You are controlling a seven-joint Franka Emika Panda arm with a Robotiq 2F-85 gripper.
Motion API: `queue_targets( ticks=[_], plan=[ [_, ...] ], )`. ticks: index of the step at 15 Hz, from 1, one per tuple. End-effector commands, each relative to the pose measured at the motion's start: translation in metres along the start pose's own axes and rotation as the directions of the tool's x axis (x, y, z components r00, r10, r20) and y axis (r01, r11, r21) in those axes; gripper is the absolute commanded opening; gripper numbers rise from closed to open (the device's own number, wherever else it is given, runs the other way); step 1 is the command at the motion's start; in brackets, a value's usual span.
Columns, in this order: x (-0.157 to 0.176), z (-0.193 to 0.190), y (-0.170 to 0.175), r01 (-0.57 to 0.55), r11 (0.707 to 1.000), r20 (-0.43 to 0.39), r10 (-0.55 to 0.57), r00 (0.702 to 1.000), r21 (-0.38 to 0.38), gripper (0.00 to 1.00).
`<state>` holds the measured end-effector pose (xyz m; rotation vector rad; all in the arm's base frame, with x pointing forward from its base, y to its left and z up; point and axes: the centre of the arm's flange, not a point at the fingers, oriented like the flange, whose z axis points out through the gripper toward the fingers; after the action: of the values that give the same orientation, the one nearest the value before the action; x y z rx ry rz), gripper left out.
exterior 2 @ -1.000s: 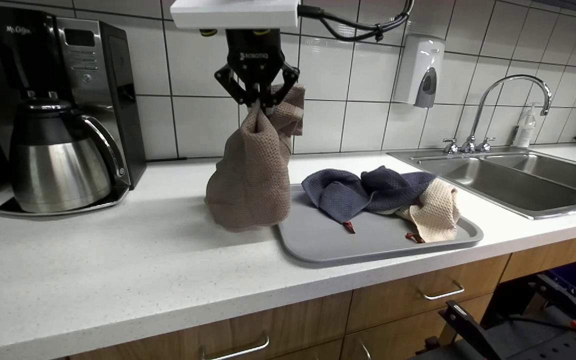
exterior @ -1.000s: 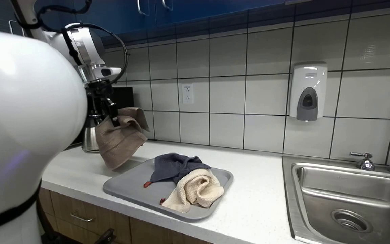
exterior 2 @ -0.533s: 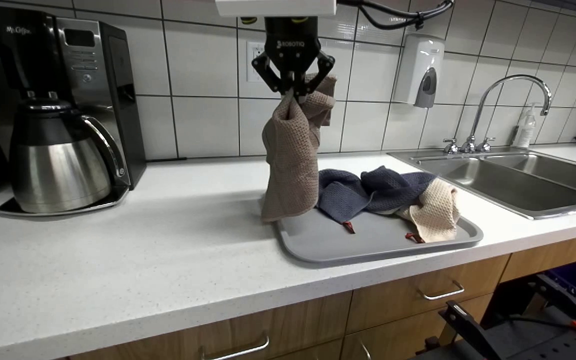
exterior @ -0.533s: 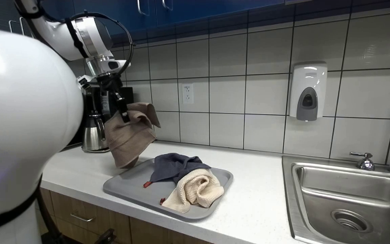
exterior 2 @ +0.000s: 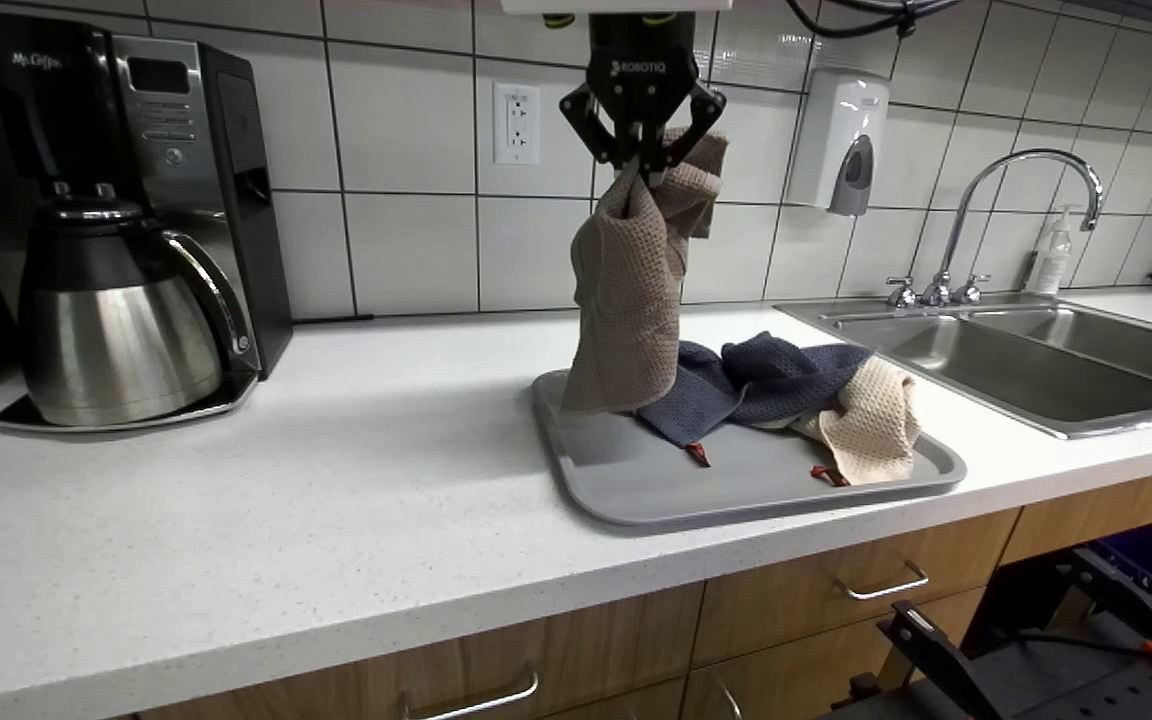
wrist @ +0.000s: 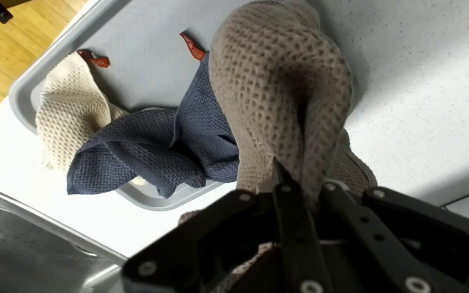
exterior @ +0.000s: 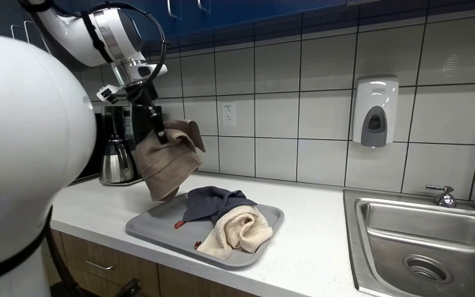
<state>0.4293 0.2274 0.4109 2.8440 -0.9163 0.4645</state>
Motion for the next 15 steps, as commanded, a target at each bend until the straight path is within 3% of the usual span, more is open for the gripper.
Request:
queue_targets(
  ticks=[1, 15],
  plan=[
    [0.000, -0.012, 0.024, -0.053, 0.999, -0.050, 0.053, 0.997, 0.000, 0.02],
    [-0.006, 0.063, 0.033, -0.053, 0.997, 0.037, 0.056, 0.998, -0.062, 0.02]
  ],
)
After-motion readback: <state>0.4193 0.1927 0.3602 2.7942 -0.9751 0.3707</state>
